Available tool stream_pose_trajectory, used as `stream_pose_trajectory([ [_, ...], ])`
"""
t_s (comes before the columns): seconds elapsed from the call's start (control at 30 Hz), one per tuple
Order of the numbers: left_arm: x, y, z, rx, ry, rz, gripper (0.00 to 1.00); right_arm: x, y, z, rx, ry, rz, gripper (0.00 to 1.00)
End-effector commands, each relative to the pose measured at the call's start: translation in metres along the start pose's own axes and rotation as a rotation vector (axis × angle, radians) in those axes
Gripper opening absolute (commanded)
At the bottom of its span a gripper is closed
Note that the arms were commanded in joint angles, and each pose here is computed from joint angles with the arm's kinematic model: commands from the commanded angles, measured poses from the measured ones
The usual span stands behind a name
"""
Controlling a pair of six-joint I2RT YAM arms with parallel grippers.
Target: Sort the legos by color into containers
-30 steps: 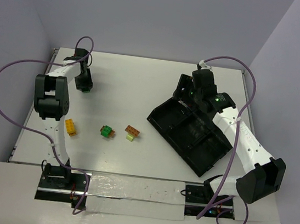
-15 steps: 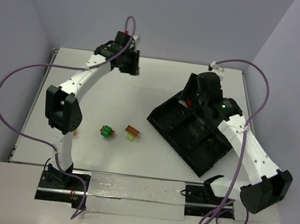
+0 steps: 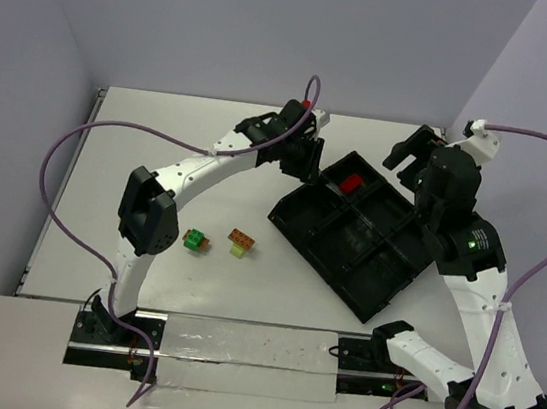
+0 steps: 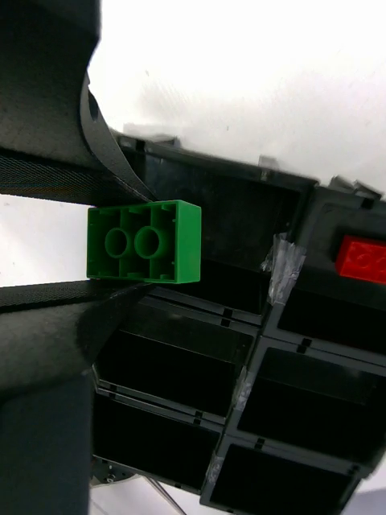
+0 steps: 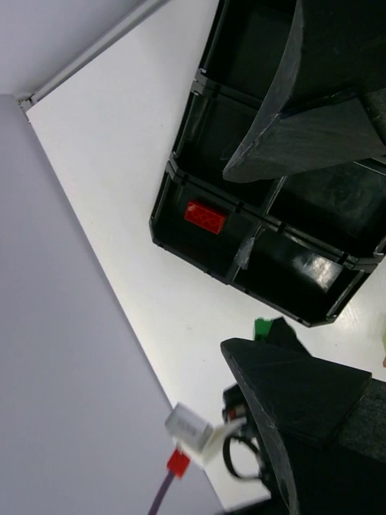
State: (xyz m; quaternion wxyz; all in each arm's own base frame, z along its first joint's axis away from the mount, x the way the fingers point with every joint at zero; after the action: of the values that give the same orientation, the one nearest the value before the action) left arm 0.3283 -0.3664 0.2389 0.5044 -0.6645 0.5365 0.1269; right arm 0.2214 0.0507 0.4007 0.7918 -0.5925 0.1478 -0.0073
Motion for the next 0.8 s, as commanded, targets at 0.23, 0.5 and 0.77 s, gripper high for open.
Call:
stream_pose_trajectory([
  [0.23, 0.043, 0.007, -0.012, 0.006, 0.004, -0.026, 0.15, -0.004, 0.002, -0.006, -0.033, 0.009, 0.013, 0.87],
  [0.5, 0.026, 0.009, -0.013, 0.019, -0.024, -0.034, 0.73, 0.000, 0.011, -0.006, -0.049, -0.003, 0.033, 0.91],
  [0.77, -0.028, 0.000, 0.003, 0.039, -0.185, -0.120, 0.76, 0.004, 0.017, 0.002, -0.066, -0.065, 0.070, 0.91],
])
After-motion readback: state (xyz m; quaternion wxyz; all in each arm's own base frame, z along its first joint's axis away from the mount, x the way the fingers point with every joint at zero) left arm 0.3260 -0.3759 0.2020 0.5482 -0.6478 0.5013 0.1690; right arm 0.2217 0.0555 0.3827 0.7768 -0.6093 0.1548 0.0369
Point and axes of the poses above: each gripper's point midway between its finger pads, its own x axis out along the fingers, its own z axis along the line the jaws close on, y = z × x, the point moved 8 cm from there along -x, back along the fingers, and after that the axes turned 8 degrees about -x, right-handed, at the moved point
